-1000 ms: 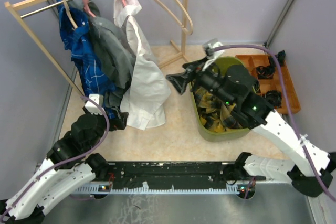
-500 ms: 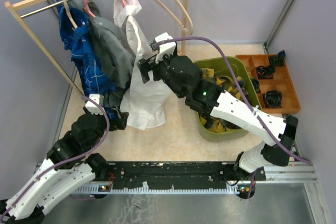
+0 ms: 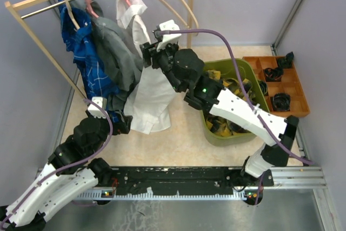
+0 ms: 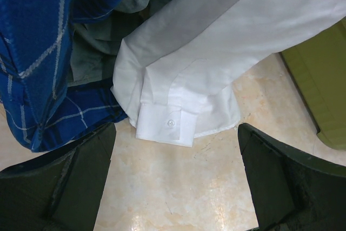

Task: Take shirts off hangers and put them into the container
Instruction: Pick up the hanger from the clothesline.

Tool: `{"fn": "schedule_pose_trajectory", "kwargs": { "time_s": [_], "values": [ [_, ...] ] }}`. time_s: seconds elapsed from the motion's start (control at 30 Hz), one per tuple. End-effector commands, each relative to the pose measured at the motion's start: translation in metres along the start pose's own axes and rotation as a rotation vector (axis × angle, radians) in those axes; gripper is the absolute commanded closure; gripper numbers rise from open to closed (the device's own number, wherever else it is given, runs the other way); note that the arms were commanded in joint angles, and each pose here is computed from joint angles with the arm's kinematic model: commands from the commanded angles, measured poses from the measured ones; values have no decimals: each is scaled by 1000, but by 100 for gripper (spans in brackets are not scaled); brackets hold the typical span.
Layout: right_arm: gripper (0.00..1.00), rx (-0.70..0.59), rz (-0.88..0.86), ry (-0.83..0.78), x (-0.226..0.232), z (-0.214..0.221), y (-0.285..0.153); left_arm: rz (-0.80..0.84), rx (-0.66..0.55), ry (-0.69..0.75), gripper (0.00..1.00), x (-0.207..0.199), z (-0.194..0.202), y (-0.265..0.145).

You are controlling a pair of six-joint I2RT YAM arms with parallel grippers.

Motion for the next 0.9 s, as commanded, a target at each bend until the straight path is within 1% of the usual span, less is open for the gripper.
{"fn": "schedule_pose_trajectory", "kwargs": {
  "time_s": [0.0,0.07,0.1,0.13,0.2,0.27,0.33,0.37,0.4,0.47,0.5,0.6,0.67,0.73,0.77,0.87],
  "values": [
    [42,10,65,-37,5,-2,17,5,-29,-7,1,0,-5,-1],
    [45,19,99,-49,3,-1,23,4,-28,-7,1,0,-5,-1],
    [46,42,108,-69,4,12,30,3,-29,-7,1,0,-5,-1],
    [47,45,113,-76,4,14,32,4,-29,-6,1,0,-5,-1],
    [50,31,122,-74,3,13,34,4,-29,-7,1,1,-5,-1],
    [56,21,136,-66,0,11,35,3,-28,-8,1,0,-5,-1],
    [57,10,151,-56,-4,6,34,1,-27,-7,1,1,-5,-1],
    [57,5,157,-50,-6,3,34,1,-27,-6,1,1,-5,-1],
    [54,0,162,-44,-11,0,34,1,-26,-7,1,1,-5,-1],
    [45,4,146,-29,-16,-4,36,3,-26,-6,1,0,-5,-1],
    [42,11,130,-20,-17,-7,36,3,-28,-8,1,0,-5,-1],
    [41,70,72,-12,-17,-9,42,4,-25,-5,1,0,-5,0],
    [47,128,70,-33,-15,-3,49,6,-23,-4,1,0,-5,0],
    [52,169,106,-52,-16,10,57,6,-21,-2,1,0,-5,0],
    [55,171,123,-49,-17,13,58,6,-21,-2,1,0,-5,0],
    [69,151,124,-40,-18,20,61,5,-22,-4,1,0,-5,0]
  ]
}}
Point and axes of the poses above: each gripper's point midway between its finger pads, its own y axis out along the fingers, its own x axis along the line the jaws close on, z = x × y, the point moved 9 cm from there along -y, back along the fingers, and after that the axes turned 14 degrees about y, right-handed, at the moved point
